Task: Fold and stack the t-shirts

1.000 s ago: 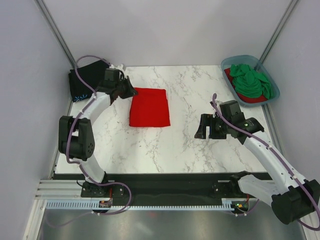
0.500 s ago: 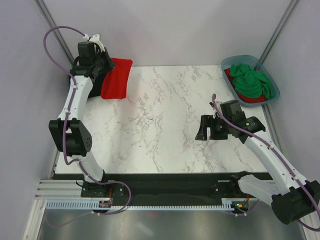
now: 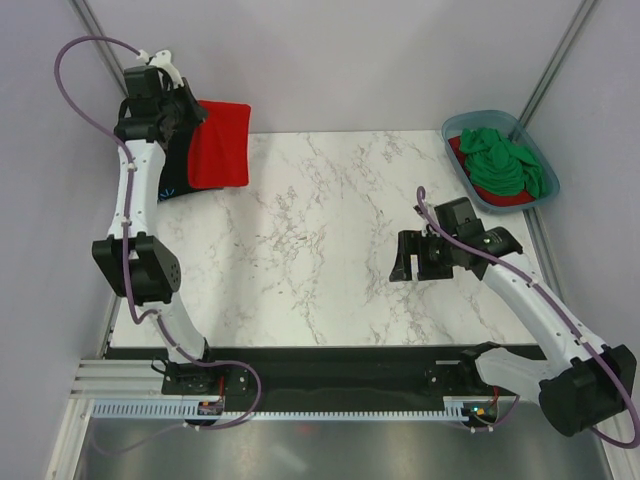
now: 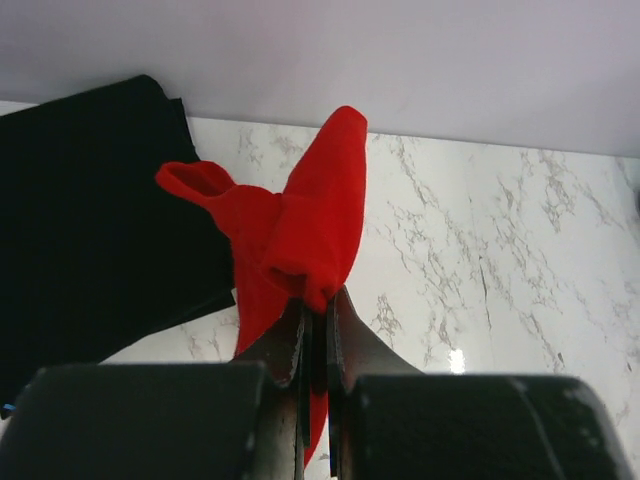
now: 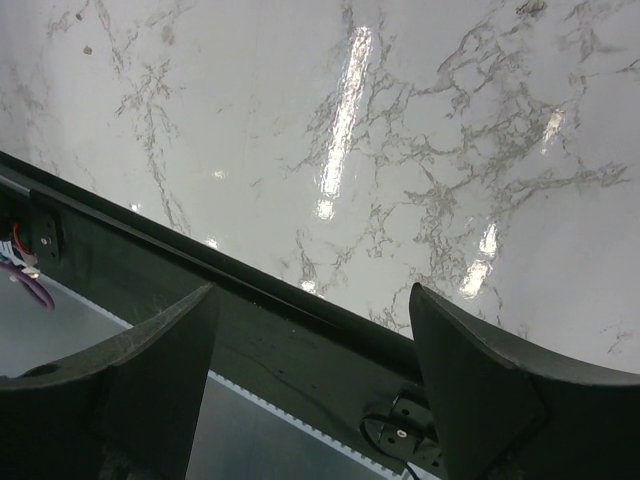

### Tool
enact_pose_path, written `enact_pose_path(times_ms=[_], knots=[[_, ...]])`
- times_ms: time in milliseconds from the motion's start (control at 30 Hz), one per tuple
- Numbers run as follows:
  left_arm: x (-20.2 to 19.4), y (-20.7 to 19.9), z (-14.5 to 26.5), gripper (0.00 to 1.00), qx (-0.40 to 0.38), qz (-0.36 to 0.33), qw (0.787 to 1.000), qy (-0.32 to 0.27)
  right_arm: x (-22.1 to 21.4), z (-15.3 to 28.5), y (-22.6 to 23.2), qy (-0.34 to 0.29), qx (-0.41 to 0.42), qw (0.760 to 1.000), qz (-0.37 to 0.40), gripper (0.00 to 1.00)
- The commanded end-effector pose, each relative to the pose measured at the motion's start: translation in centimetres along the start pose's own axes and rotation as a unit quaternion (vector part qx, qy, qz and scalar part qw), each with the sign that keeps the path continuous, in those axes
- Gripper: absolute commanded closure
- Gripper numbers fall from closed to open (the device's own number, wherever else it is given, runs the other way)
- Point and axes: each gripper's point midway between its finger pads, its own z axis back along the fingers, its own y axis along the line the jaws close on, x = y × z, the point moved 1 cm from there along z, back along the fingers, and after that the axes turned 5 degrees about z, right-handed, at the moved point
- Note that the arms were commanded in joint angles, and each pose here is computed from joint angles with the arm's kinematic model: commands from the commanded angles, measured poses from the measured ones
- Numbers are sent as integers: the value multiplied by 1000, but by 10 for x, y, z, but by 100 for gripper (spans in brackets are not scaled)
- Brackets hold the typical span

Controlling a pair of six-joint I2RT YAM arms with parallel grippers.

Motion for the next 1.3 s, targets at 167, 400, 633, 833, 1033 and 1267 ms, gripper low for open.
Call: enact_pose_path(times_ms=[167,400,633,833,1033,1267], knots=[[54,-1,21,98,-31,-30,997,-66,9,-1,5,-2,12,1000,15,16],[59,7,16,98,-33,-28,997,-68,11,-6,3,8,9,1000,16,16],[63,20,8,98,-29,-22,997,-71,12,-11,3,13,13,1000,11,16],[71,35,-5,98,-27,-14,997,-76,10,-17,0,25,7,1000,8,16],[69,58,-18,98,-13,-13,997,-73,13,-25,-3,38,1,999,6,16],[73,90,-30,98,13,-11,997,-77,15,-35,-4,51,4,999,1,16]])
